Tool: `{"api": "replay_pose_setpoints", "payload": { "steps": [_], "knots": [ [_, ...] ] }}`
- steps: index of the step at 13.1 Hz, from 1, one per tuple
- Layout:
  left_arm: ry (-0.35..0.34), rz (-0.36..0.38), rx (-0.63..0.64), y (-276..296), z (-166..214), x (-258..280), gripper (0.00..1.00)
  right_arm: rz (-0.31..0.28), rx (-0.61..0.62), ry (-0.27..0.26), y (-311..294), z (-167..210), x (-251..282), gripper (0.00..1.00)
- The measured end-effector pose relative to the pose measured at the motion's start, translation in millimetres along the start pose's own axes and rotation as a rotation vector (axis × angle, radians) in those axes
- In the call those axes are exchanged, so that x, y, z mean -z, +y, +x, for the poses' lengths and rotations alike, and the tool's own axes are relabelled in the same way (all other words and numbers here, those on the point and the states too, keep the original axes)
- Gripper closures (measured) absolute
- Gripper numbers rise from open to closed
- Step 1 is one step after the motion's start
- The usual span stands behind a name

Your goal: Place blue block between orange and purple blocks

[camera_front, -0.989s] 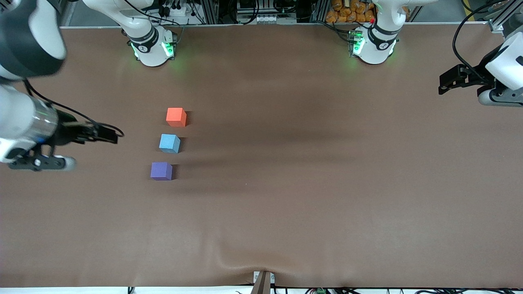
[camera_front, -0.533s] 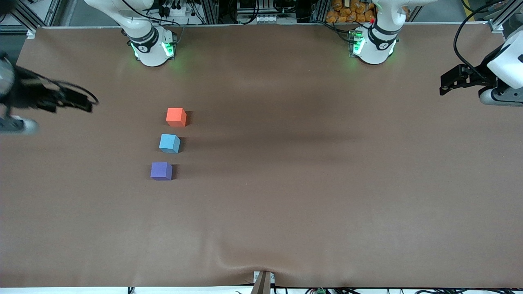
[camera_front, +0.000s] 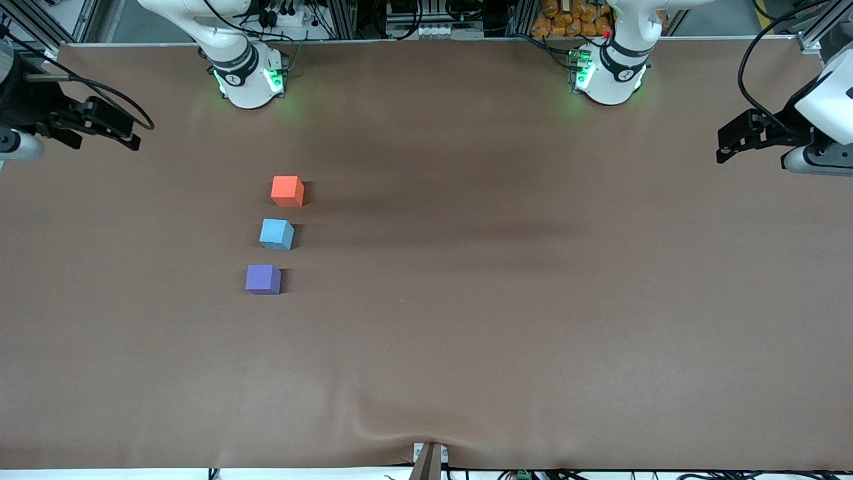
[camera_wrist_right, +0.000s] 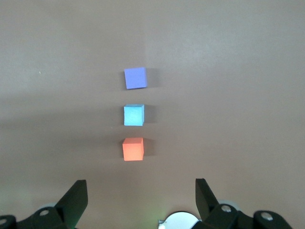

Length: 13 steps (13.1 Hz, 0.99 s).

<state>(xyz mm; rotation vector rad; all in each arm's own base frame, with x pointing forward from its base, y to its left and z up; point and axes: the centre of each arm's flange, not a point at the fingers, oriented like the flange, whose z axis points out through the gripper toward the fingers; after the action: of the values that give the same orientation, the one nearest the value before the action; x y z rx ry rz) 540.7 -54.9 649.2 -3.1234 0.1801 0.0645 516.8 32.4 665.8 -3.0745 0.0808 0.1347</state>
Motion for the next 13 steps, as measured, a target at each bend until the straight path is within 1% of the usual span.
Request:
{"api": "replay_pose_setpoints", "payload": {
  "steps": [3, 5, 7, 11, 13],
  "knots": [
    [-0.005, 0.0, -0.002, 4, 0, -1, 0.0, 0.006, 0.036, 0.012, 27, 0, 3, 0.0],
    [-0.006, 0.0, 0.0, 5, 0, -2, 0.0, -0.03, 0.046, 0.038, 26, -1, 11, 0.0],
    [-0.007, 0.0, 0.003, 4, 0, -2, 0.0, -0.054, 0.049, 0.048, 25, -2, 16, 0.0],
    [-0.009, 0.0, 0.004, 3, 0, -3, 0.0, -0.064, 0.046, 0.022, 26, -5, 14, 0.0],
    [-0.01, 0.0, 0.005, 3, 0, -3, 0.0, -0.064, 0.046, 0.018, 26, -5, 14, 0.0]
  ]
}}
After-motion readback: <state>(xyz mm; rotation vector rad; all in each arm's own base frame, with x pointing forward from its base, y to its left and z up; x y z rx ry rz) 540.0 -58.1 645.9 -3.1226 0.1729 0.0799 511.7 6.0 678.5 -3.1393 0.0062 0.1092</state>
